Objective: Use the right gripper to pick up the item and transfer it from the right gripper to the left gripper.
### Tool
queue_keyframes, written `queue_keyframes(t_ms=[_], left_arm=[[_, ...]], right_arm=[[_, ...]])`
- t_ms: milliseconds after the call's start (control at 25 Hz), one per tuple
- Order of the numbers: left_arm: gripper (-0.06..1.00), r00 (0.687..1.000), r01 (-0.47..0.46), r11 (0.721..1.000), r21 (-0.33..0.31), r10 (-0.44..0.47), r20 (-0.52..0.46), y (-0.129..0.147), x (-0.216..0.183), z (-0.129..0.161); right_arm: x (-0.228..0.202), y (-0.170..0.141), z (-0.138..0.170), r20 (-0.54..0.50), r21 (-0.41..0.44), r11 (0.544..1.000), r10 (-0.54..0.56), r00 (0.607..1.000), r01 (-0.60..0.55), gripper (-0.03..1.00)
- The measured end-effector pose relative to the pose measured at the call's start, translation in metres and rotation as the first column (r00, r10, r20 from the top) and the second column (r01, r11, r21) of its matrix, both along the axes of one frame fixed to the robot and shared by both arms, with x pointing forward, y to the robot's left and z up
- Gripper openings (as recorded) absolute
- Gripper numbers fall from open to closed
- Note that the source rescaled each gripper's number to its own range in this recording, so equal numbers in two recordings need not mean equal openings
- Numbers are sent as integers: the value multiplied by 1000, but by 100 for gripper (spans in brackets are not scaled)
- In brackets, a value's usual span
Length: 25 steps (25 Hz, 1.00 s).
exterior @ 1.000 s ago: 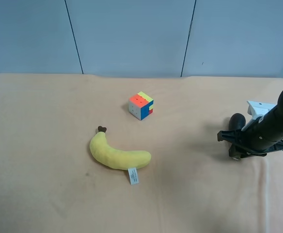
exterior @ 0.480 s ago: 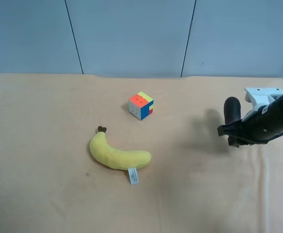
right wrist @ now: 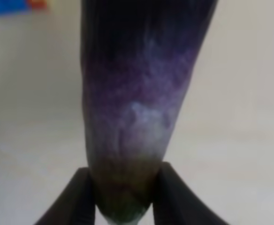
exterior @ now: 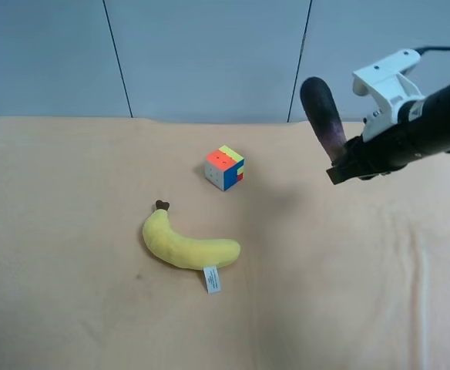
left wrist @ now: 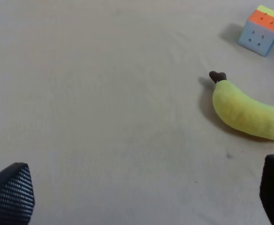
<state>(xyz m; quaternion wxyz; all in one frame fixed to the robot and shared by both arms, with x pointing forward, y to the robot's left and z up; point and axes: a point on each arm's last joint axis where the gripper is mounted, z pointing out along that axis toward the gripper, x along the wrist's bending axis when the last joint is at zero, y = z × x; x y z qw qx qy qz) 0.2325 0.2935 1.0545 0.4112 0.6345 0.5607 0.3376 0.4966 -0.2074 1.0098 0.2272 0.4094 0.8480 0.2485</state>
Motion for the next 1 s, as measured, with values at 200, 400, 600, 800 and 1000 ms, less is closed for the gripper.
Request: queue_keyframes(t_ms=[200,400,600,800,1000], left_arm=[[93,1000,0,1000,0,0,0,0,0,0],[93,1000,0,1000,0,0,0,0,0,0],[93,1000,0,1000,0,0,0,0,0,0],[93,1000,0,1000,0,0,0,0,0,0],[93,1000,0,1000,0,0,0,0,0,0]], right_arm=[[2,34,38,100,-143,956,273,957,-257,0],[-7,61,52,154,-302,827,533,832,-474,0],[-12,72,53,171,-357,767,615,770,-534,0],[-15,69,49,109,-367,746,627,771,-555,0],[-18,65,44,31,-387,721,634,773,-575,0]])
